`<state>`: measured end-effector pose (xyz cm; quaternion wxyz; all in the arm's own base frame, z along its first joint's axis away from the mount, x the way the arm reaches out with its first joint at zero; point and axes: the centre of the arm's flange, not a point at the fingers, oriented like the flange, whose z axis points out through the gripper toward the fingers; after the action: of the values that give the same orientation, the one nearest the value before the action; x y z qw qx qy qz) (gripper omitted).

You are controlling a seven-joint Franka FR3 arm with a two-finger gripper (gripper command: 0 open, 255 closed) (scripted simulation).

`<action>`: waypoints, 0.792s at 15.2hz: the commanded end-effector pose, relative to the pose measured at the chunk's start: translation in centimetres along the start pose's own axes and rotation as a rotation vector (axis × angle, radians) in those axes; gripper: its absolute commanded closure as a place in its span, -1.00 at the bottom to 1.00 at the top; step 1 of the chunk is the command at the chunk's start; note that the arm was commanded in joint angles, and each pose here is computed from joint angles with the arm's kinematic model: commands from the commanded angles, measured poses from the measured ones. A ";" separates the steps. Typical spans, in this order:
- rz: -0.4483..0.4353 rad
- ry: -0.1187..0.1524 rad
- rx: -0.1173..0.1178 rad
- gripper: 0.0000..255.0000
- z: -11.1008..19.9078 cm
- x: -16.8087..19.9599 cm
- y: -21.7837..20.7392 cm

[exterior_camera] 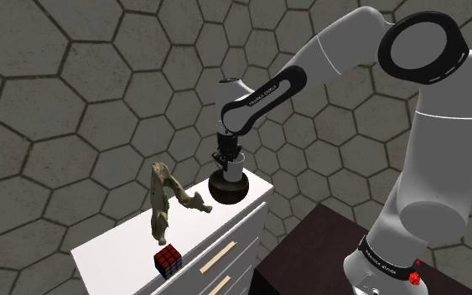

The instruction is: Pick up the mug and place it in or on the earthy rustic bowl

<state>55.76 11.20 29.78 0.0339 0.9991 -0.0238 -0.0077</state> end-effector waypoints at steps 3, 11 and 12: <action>0.000 0.000 0.000 1.00 0.0 0.0 0.0; 0.000 0.000 0.000 -1.00 -2.6 0.0 0.0; 0.000 0.000 0.000 -1.00 -3.9 0.0 0.0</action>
<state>55.85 11.37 32.47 0.0337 0.9991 -0.0236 -0.0068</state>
